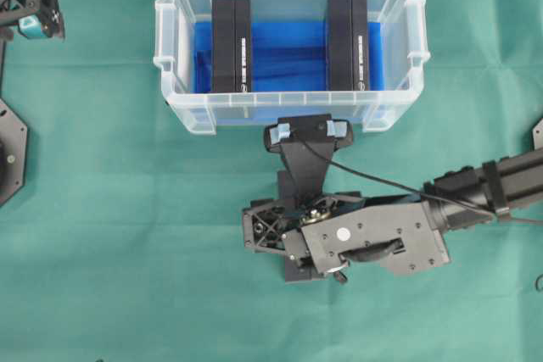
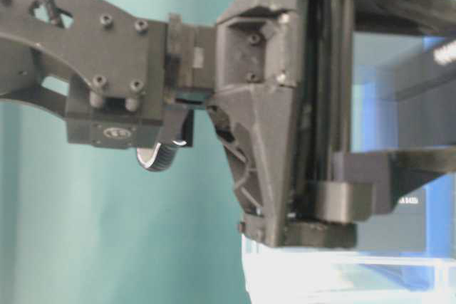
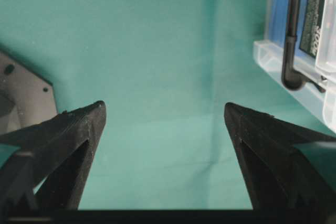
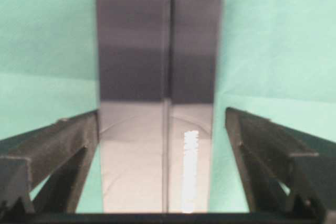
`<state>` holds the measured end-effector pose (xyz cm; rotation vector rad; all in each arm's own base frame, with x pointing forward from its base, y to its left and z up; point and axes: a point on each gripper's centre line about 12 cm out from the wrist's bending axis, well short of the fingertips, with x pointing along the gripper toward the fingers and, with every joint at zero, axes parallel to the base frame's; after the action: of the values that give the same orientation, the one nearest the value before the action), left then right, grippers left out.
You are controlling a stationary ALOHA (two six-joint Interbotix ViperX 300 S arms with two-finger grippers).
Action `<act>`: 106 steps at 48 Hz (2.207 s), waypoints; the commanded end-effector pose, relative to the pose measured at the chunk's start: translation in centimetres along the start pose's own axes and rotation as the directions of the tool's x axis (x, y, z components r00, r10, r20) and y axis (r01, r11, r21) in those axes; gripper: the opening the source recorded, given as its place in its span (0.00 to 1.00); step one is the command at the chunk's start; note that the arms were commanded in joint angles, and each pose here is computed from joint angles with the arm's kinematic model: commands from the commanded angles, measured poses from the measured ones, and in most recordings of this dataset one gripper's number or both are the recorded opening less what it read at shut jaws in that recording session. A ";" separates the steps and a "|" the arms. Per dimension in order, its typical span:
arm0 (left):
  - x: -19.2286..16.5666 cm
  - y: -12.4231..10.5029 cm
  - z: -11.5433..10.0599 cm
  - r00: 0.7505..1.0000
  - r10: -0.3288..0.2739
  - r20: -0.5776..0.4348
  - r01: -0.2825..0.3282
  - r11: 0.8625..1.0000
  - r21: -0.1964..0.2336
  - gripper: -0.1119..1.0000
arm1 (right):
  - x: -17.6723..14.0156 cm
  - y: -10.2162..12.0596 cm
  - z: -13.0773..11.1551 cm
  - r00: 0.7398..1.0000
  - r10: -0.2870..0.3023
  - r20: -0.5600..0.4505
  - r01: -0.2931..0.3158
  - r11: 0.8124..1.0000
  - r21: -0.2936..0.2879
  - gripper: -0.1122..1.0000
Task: Take out the box from the case.
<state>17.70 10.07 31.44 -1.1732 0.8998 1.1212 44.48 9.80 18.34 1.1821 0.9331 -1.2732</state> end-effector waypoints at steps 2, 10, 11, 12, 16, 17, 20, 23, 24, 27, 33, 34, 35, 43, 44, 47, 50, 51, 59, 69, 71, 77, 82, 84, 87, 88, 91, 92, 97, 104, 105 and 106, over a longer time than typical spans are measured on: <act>-0.4 -0.1 0.1 1.000 -0.012 0.010 0.012 1.000 0.002 0.99 | -2.7 0.4 0.5 0.998 0.054 -0.014 -0.054 0.998 0.015 0.95; -0.4 -0.1 0.1 1.000 -0.012 0.010 0.012 1.000 0.002 0.99 | -2.8 0.5 0.5 0.998 0.057 -0.015 -0.057 0.998 0.016 0.95; -0.4 -0.1 0.1 1.000 -0.013 0.009 0.013 1.000 0.001 0.99 | -2.9 0.5 0.5 0.998 0.058 -0.016 -0.058 0.998 0.016 0.95; -0.4 -0.1 0.1 1.000 -0.012 0.010 0.012 1.000 0.002 0.99 | -2.9 0.6 0.5 0.998 0.060 -0.016 -0.059 0.998 0.017 0.95; -0.4 -0.1 0.1 1.000 -0.012 0.010 0.012 1.000 0.002 0.99 | -3.2 0.7 0.5 0.997 0.068 -0.019 -0.068 0.998 0.019 0.95; -0.4 -0.1 0.1 1.000 -0.013 0.009 0.013 1.000 0.001 0.99 | -3.2 0.7 0.5 0.997 0.068 -0.019 -0.068 0.998 0.019 0.95; -0.4 -0.1 0.1 1.000 -0.013 0.009 0.013 1.000 0.001 0.99 | -3.4 0.9 0.5 0.997 0.075 -0.022 -0.075 0.997 0.019 0.95; -0.4 -0.1 0.1 1.000 -0.013 0.009 0.013 1.000 0.001 0.99 | -4.0 1.0 0.5 0.996 0.089 -0.027 -0.089 0.996 0.022 0.95; -0.4 -0.1 0.1 1.000 -0.011 0.008 0.011 1.000 0.001 0.99 | -4.2 1.1 0.5 0.995 0.094 -0.029 -0.093 0.995 0.021 0.95; -0.4 -0.1 0.1 1.000 -0.011 0.010 0.011 1.000 0.002 0.99 | -5.1 1.2 0.7 0.993 0.110 -0.034 -0.109 0.994 0.027 0.95; -0.4 -0.1 0.1 1.000 -0.012 0.010 0.012 1.000 0.002 0.99 | -7.1 1.1 1.3 0.992 0.123 -0.035 -0.122 0.992 0.035 0.95; -0.4 -0.1 0.1 1.000 -0.011 0.008 0.011 1.000 0.001 0.99 | -7.3 1.1 1.4 0.992 0.122 -0.034 -0.120 0.992 0.037 0.95; -0.4 -0.1 0.1 1.000 -0.012 0.010 0.012 1.000 0.002 0.99 | -7.7 1.0 1.4 0.992 0.122 -0.034 -0.121 0.992 0.036 0.95; -0.4 -0.1 0.1 1.000 -0.013 0.011 0.013 1.000 0.002 0.99 | -10.6 0.6 2.4 0.992 0.123 -0.024 -0.123 0.992 0.029 0.94; -0.4 -0.2 0.1 1.000 -0.015 0.011 0.015 1.000 0.001 0.99 | -10.9 0.6 2.5 0.992 0.125 -0.024 -0.124 0.992 0.028 0.95; -0.4 -0.2 0.1 1.000 -0.018 0.013 0.017 1.000 0.002 0.99 | -11.9 0.6 2.8 0.991 0.130 -0.021 -0.129 0.991 0.028 0.95; -0.4 -0.2 0.1 1.000 -0.016 0.013 0.016 1.000 0.002 0.99 | -12.9 0.6 3.1 0.990 0.139 -0.015 -0.138 0.990 0.025 0.95; -0.4 -0.2 0.1 1.000 -0.018 0.013 0.017 1.000 0.002 0.99 | -13.3 0.7 3.2 0.990 0.143 -0.013 -0.142 0.989 0.027 0.95; -0.4 -0.2 0.1 1.000 -0.018 0.013 0.017 1.000 0.002 0.99 | -15.8 0.9 4.0 0.985 0.170 0.004 -0.170 0.985 0.021 0.95; -0.4 -0.2 0.1 1.000 -0.020 0.015 0.020 1.000 0.002 0.99 | -16.2 1.0 4.2 0.985 0.172 0.012 -0.172 0.985 0.017 0.94; -0.4 -0.2 0.1 1.000 -0.022 0.015 0.022 1.000 0.002 0.99 | -16.2 0.9 4.2 0.986 0.169 0.011 -0.169 0.985 0.016 0.94; -0.4 -0.3 0.1 1.000 -0.021 0.013 0.021 1.000 0.001 0.99 | -16.1 0.6 4.2 0.989 0.147 0.016 -0.147 0.989 0.015 0.94; -0.4 -0.2 0.1 1.000 -0.023 0.013 0.023 1.000 0.001 0.99 | -16.1 0.0 4.1 0.994 0.108 0.026 -0.108 0.994 0.010 0.94; -0.4 -0.3 0.1 1.000 -0.024 0.011 0.024 1.000 0.002 0.99 | -16.2 -0.4 4.1 0.996 0.084 0.032 -0.084 0.996 0.008 0.94; -0.4 -0.2 0.0 1.000 -0.020 0.009 0.020 1.000 0.005 0.99 | -16.5 -1.3 4.1 0.998 0.047 0.044 -0.047 0.999 0.003 0.94; -0.4 -0.2 0.0 1.000 -0.018 0.009 0.018 1.000 0.006 0.99 | -16.6 -1.6 4.0 0.998 0.038 0.047 -0.038 0.999 0.002 0.94; -0.4 -0.2 0.0 1.000 -0.016 0.009 0.016 1.000 0.006 0.99 | -16.9 -2.5 3.9 0.998 0.019 0.054 -0.019 1.000 -0.003 0.94; -0.4 -0.2 0.0 1.000 -0.016 0.009 0.016 1.000 0.006 0.99 | -17.1 -2.7 4.0 0.998 0.018 0.054 -0.018 1.000 -0.002 0.94; -0.4 -0.2 0.0 1.000 -0.018 0.010 0.018 1.000 0.001 0.99 | -17.5 -4.3 4.1 0.998 0.012 0.056 -0.011 1.000 -0.014 0.94; -0.4 -0.2 0.0 1.000 -0.017 0.005 0.017 1.000 0.000 0.99 | -17.9 -6.9 4.9 0.998 0.015 0.055 -0.014 1.000 -0.016 0.94; -0.4 -0.2 0.0 1.000 -0.018 0.006 0.018 1.000 -0.001 0.99 | -17.9 -7.3 5.0 0.998 0.018 0.054 -0.017 1.000 -0.015 0.94; -0.4 -0.2 0.0 1.000 -0.014 0.006 0.014 1.000 -0.001 0.99 | -17.9 -7.7 5.1 0.998 0.019 0.054 -0.018 1.000 -0.017 0.94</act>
<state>17.74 10.00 31.40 -1.1753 0.9003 1.1194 36.13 9.50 34.13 1.0968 0.9142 -1.3152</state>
